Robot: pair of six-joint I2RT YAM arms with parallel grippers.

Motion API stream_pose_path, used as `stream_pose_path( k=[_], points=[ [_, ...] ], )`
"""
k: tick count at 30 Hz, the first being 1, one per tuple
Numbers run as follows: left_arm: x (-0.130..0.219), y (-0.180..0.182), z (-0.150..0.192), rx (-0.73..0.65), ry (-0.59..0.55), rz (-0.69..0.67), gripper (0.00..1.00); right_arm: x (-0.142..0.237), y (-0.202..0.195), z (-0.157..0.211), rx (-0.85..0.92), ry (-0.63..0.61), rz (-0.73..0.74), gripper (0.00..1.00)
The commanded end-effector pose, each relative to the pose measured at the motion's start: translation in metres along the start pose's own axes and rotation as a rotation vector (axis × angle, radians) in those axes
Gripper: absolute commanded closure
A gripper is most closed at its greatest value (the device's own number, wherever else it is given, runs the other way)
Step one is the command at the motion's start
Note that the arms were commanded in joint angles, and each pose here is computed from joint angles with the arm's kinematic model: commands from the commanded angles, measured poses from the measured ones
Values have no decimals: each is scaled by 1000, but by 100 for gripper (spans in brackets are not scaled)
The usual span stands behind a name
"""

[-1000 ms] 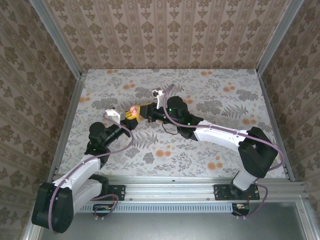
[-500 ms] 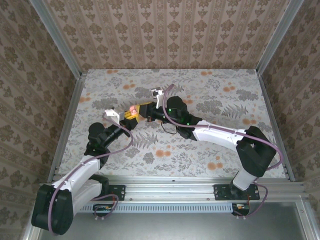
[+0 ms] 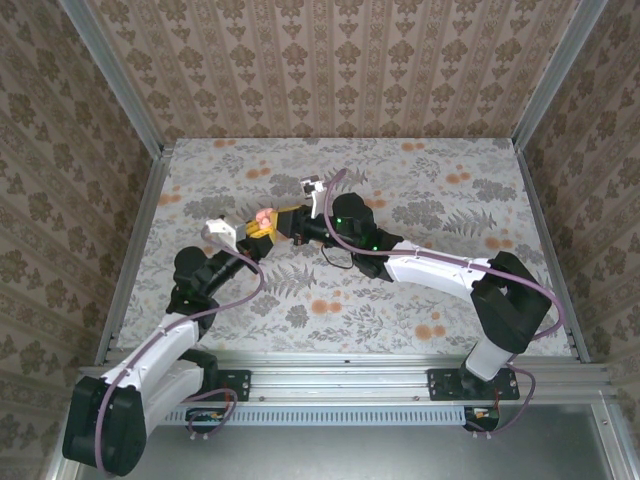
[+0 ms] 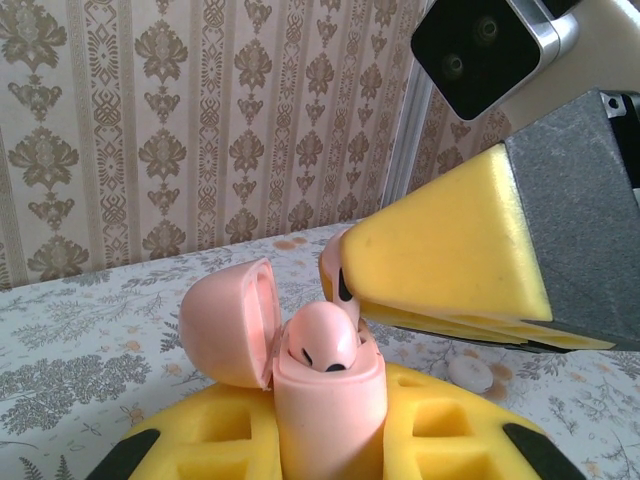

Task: Insert the wireless bluetooth earbuds into the charging case

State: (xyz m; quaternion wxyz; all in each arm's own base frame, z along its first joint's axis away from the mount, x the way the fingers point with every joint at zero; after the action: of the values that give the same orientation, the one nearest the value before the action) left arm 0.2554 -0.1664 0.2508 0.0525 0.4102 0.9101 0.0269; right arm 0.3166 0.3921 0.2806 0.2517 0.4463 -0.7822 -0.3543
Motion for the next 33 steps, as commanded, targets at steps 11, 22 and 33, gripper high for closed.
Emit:
stream_pose_path(
  k=[11,22,33],
  points=[
    [1,0,-31,-47,-90,7,95,-4,3,6,-6,36,-23,72],
    [3,-2,-30,-44,-86,20,95,8,15,-8,10,3,-39,56],
    [0,-19,-34,-62,-89,146,95,51,20,-29,155,-9,-76,49]
  ],
)
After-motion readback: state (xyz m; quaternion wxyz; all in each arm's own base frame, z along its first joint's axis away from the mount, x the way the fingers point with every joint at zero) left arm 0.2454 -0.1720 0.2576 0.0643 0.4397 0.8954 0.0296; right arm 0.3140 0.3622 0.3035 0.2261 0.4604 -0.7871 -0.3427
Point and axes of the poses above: each hand's point on the last joint's axis, 136 mm out from that joint toward the fingers, its own x axis back along the fingers, its own y axis along the line the jaws close on, z = x × y, the point moved 2 cm from there along x, back along the fingers, and after that the axes turned 14 degrees about -x, right-handed, at the moved point
